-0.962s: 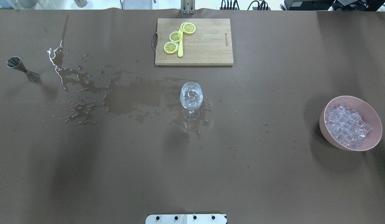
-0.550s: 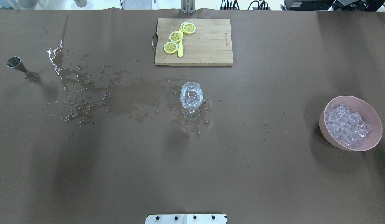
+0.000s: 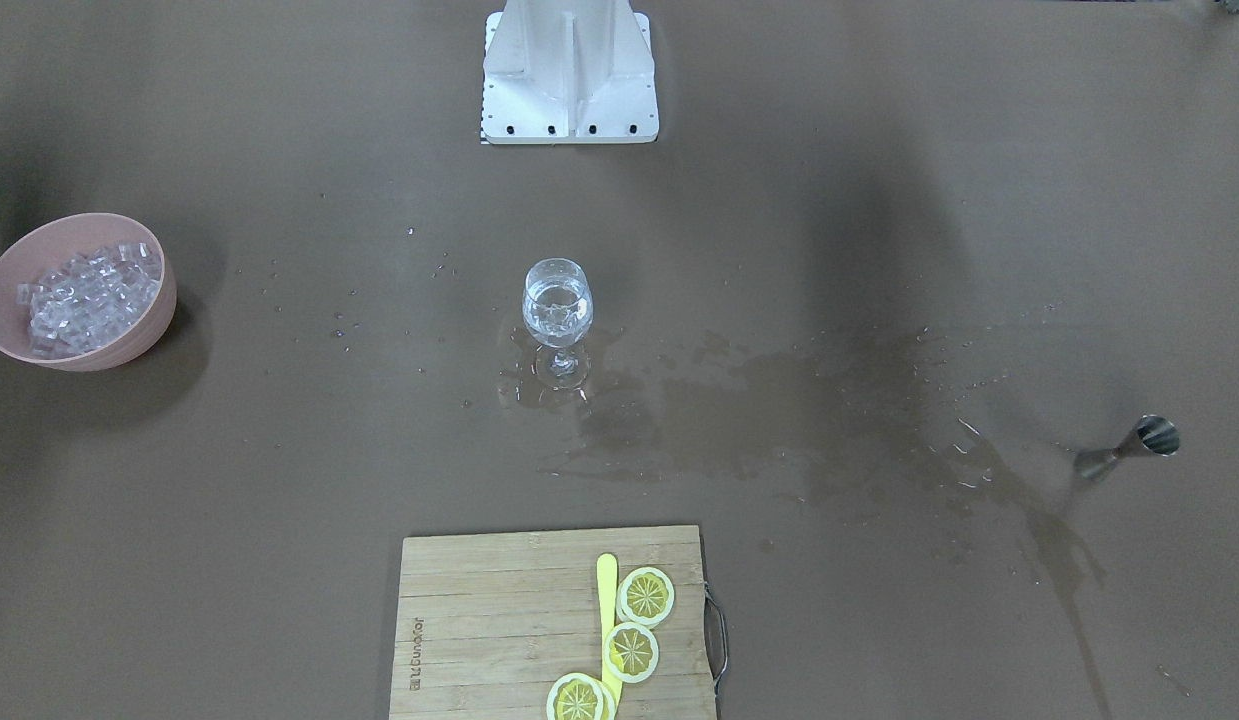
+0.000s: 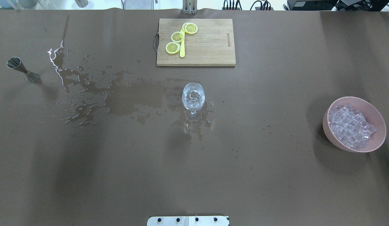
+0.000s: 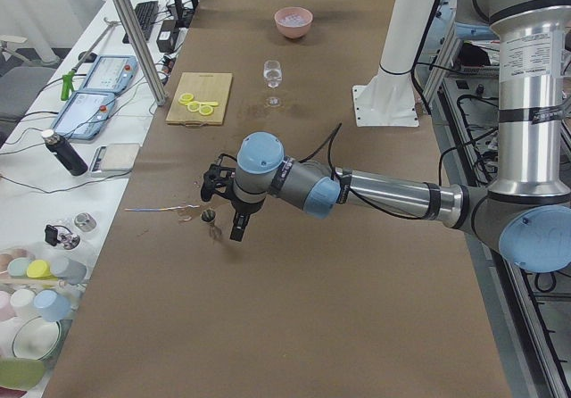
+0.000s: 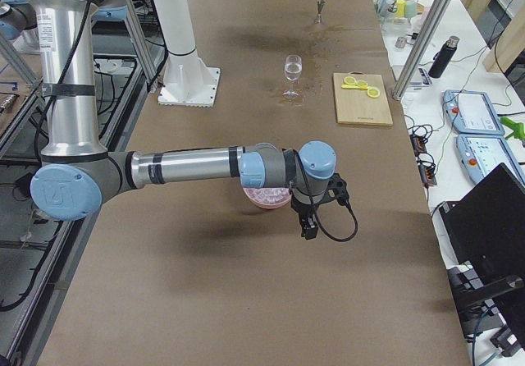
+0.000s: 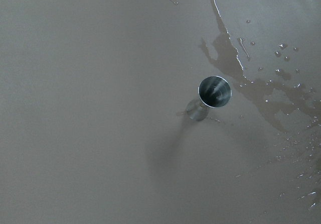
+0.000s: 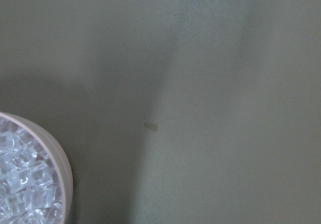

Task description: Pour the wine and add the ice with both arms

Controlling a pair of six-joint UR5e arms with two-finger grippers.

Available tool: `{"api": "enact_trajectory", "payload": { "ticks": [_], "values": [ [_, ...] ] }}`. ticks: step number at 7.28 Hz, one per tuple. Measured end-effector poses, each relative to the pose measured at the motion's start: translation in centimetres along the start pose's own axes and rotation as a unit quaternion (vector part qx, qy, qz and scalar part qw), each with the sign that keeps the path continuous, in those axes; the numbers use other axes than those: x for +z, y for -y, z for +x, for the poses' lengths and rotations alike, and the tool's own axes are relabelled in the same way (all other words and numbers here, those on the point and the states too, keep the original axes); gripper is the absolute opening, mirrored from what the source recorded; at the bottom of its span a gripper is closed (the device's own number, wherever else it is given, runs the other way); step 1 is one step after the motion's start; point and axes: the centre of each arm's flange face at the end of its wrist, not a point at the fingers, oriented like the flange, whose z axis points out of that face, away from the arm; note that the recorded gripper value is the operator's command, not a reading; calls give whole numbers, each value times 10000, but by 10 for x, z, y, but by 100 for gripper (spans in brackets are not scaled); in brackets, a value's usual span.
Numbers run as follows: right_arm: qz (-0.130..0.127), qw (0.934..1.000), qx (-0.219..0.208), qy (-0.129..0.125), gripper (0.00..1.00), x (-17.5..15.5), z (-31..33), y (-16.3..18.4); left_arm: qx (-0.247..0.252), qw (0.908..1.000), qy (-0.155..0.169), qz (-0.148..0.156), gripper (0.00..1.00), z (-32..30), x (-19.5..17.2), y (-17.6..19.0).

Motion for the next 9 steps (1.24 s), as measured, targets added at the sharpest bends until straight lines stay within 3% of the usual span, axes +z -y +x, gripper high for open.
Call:
{"api": "enact_trajectory", "payload": {
  "ticks": [9],
  "values": [
    [-30, 10000, 30, 4, 100, 3, 3, 0, 1, 10000, -2, 0, 99, 0, 0, -1]
  ]
}}
